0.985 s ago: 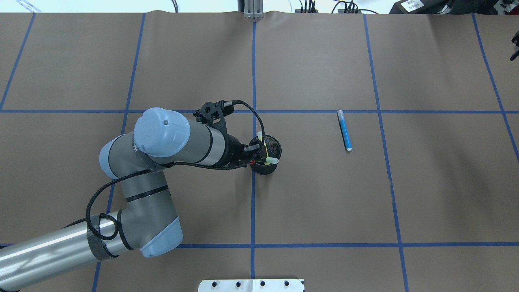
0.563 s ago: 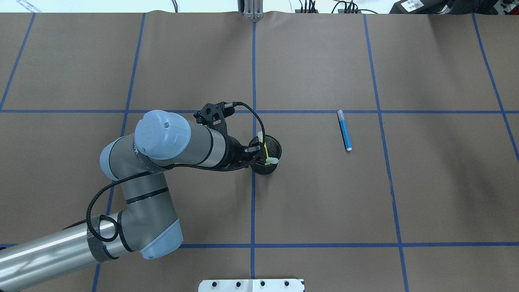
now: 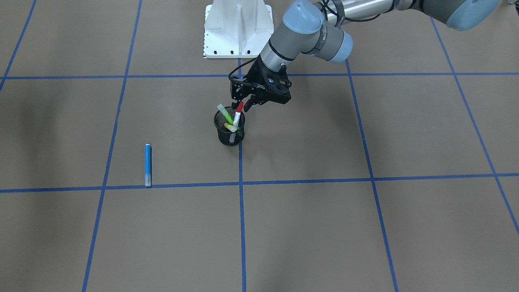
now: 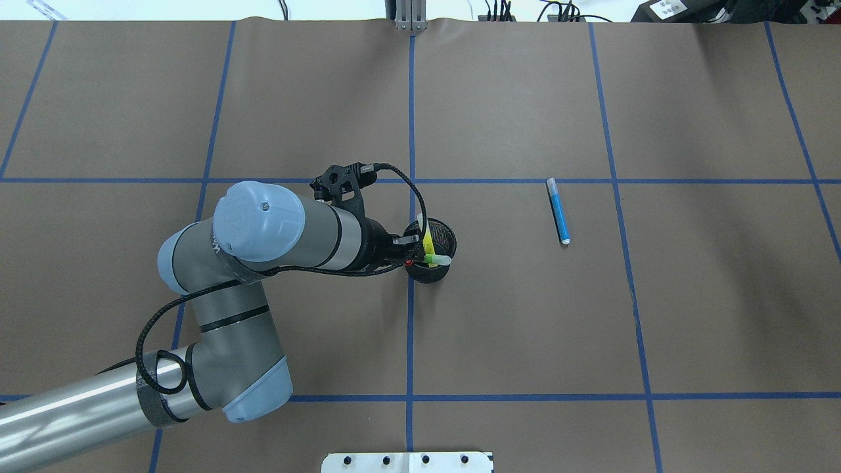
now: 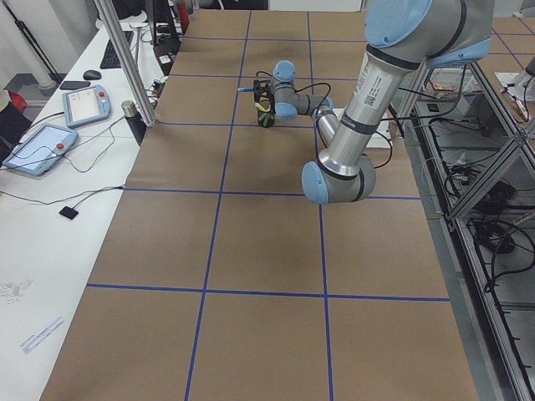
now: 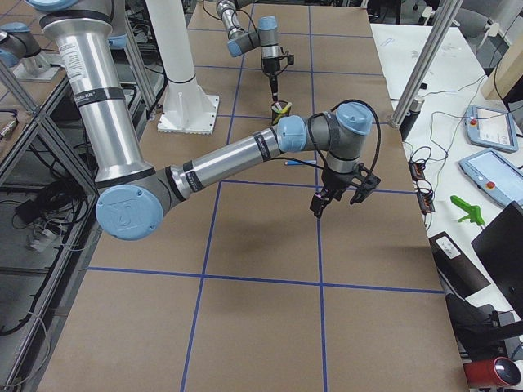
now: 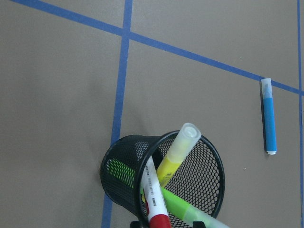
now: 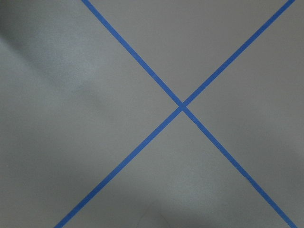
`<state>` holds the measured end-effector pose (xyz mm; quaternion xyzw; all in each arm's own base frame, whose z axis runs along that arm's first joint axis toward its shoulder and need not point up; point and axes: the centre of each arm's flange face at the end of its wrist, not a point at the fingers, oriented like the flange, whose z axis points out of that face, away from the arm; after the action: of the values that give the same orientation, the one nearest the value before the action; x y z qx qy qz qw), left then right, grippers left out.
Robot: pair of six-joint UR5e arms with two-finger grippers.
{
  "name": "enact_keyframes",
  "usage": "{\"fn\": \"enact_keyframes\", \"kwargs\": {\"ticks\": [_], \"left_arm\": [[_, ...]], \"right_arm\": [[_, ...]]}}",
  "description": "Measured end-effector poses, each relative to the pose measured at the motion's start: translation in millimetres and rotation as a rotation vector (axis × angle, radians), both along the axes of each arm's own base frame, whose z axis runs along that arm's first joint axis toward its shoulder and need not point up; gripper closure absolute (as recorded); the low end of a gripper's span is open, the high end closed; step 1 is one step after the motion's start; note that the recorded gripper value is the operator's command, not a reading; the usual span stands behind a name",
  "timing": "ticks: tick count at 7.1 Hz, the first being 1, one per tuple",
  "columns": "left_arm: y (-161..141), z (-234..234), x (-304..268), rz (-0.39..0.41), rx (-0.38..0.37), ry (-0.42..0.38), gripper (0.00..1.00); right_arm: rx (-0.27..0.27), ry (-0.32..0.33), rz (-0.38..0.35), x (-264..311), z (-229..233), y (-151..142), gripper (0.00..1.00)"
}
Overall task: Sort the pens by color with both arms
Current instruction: 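Lower the left gripper into the cup and close on the red-capped marker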
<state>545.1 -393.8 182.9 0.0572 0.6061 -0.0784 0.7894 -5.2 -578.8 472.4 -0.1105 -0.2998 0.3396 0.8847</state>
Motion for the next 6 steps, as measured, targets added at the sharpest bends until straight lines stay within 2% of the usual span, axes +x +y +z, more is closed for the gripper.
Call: {"fn": "enact_keyframes", "kwargs": {"ticks": [2, 4, 6], "left_arm": [[0.8, 1.2, 0.6, -0.01, 0.008, -0.004, 0.63], [3.1, 0.4, 2.7, -0.012, 0.01, -0.004, 0.66], [10.2, 0.0, 8.9, -0.017, 0.015, -0.006, 0.79]], "right_arm": [[0.039, -0.006, -0.001, -0.4, -3.4, -2.4, 0.0], [0.049, -0.009, -0.003, -0.6, -4.7, -3.3, 0.0], [0.054, -0.01, -0.007, -0.6, -5.5, -2.4, 0.0]]}}
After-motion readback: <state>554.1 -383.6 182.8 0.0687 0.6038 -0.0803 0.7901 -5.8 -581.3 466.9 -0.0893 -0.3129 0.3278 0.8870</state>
